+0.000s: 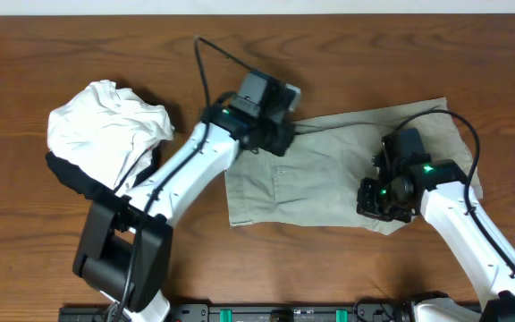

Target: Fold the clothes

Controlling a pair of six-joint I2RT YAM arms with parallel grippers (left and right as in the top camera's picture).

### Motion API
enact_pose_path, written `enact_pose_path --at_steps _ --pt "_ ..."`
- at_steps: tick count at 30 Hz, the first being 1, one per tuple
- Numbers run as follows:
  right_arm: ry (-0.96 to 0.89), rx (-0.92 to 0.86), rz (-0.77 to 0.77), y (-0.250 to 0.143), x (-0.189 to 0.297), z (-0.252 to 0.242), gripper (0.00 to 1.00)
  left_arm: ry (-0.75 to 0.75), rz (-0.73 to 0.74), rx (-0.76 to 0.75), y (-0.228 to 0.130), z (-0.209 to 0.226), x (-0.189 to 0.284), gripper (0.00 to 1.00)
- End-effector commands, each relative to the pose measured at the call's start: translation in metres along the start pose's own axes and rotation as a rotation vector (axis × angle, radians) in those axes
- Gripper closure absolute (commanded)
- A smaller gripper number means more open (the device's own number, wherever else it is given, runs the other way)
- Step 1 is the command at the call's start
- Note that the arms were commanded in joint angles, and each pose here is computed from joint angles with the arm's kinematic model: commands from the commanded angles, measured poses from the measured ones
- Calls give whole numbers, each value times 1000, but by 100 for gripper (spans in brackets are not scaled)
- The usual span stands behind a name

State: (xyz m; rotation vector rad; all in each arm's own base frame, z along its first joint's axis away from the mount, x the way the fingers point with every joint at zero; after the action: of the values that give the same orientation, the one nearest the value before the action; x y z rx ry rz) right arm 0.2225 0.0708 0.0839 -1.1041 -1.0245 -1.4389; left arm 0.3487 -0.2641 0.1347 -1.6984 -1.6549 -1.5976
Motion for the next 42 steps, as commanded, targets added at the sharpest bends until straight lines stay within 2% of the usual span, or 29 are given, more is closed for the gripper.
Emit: enact_pose_path --at_steps 1,5,9,12,19,24,28,33,38,41,42 --pt "-141 -56 -35 9 -3 -22 96 -63 59 -127 -14 -24 -24 63" --pt "-171 -80 -25 12 -17 -27 97 -75 118 -206 -30 -29 -54 63" --pt "-178 -119 -8 17 -33 -29 99 -66 146 -197 -39 -17 -81 63" --pt "-194 -145 30 15 -44 -32 99 4 158 -178 -41 3 -91 63" --pt "-299 -251 256 -26 -56 -47 99 141 138 -104 -32 52 -83 63" --pt "-322 -254 318 -39 -51 -50 99 174 133 -29 -29 84 -72 63" --pt "-167 -89 354 -37 -54 -32 99 190 124 6 -25 97 -60 63" --pt "0 108 290 -23 -46 -9 99 195 75 7 -3 91 -27 63" --pt "79 181 137 -1 -21 9 98 192 9 38 11 69 25 48" --pt "97 203 55 11 -6 16 91 200 3 135 7 63 52 44" --pt "101 208 34 13 -2 18 81 206 14 197 1 62 61 44"
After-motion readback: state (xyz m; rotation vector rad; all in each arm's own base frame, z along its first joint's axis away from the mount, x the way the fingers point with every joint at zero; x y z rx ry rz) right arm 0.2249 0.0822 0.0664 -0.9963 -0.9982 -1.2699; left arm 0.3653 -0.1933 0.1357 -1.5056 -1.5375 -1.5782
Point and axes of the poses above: each gripper's point midway between its finger pads, its own x axis back along the fingers, its own z axis along the line the jaws close on, y = z × x, the point moved 3 cm from there along x, back along the fingers, and after that the axes turned 6 degrees about x, right-handed, at the moved point
